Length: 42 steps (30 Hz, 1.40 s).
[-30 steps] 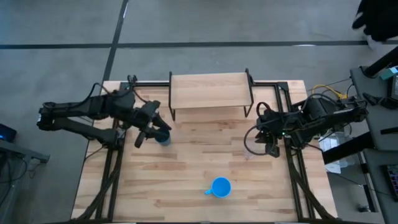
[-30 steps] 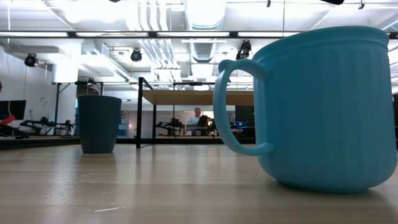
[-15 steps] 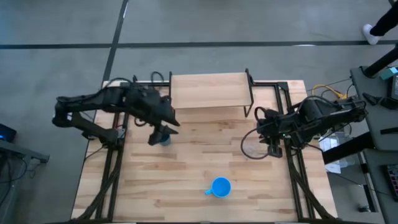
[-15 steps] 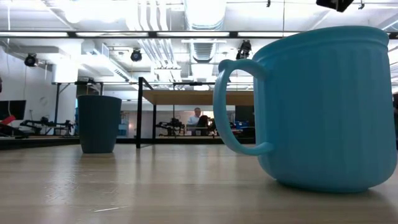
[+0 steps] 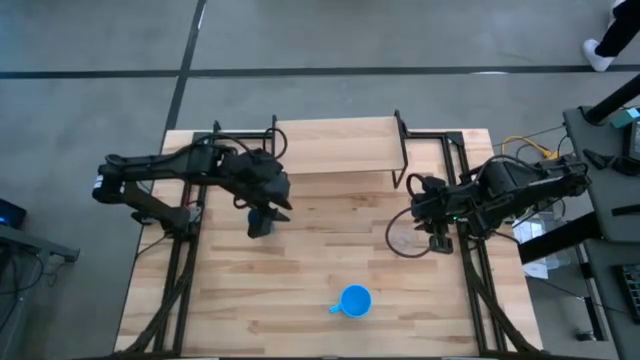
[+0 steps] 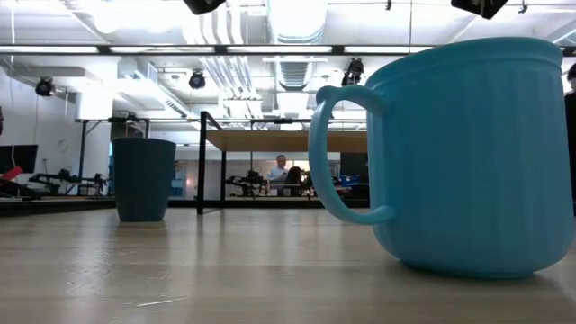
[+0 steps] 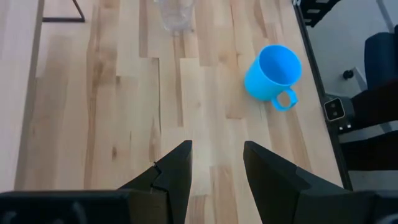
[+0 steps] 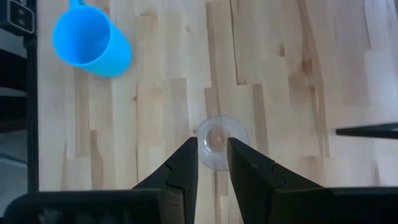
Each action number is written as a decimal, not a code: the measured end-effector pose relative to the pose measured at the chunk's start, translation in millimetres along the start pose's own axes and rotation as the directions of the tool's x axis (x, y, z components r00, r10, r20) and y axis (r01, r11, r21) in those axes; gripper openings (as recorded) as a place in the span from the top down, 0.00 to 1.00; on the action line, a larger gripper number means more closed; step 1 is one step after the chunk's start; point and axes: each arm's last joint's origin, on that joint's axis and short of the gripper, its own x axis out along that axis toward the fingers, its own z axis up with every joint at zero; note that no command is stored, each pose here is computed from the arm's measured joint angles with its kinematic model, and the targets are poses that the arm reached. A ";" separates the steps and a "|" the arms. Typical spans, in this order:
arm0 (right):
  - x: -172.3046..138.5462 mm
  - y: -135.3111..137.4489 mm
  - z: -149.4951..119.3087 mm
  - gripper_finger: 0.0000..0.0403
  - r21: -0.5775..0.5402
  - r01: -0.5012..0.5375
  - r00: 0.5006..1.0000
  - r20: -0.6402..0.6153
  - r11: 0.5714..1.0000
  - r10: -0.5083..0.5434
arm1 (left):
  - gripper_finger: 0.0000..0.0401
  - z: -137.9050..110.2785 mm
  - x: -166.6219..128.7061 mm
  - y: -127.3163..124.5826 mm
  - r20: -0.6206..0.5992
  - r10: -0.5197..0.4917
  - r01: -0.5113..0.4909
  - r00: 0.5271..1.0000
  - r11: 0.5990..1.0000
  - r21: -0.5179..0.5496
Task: Stack small to large cups/mugs on shelf
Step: Put the transparent mug on the shelf
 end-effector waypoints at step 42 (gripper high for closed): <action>134.1 -25.1 5.2 0.80 -0.436 -0.015 0.931 -0.335 0.900 -0.147 | 0.67 3.1 -12.5 -1.7 0.083 0.022 -0.023 0.996 1.000 0.006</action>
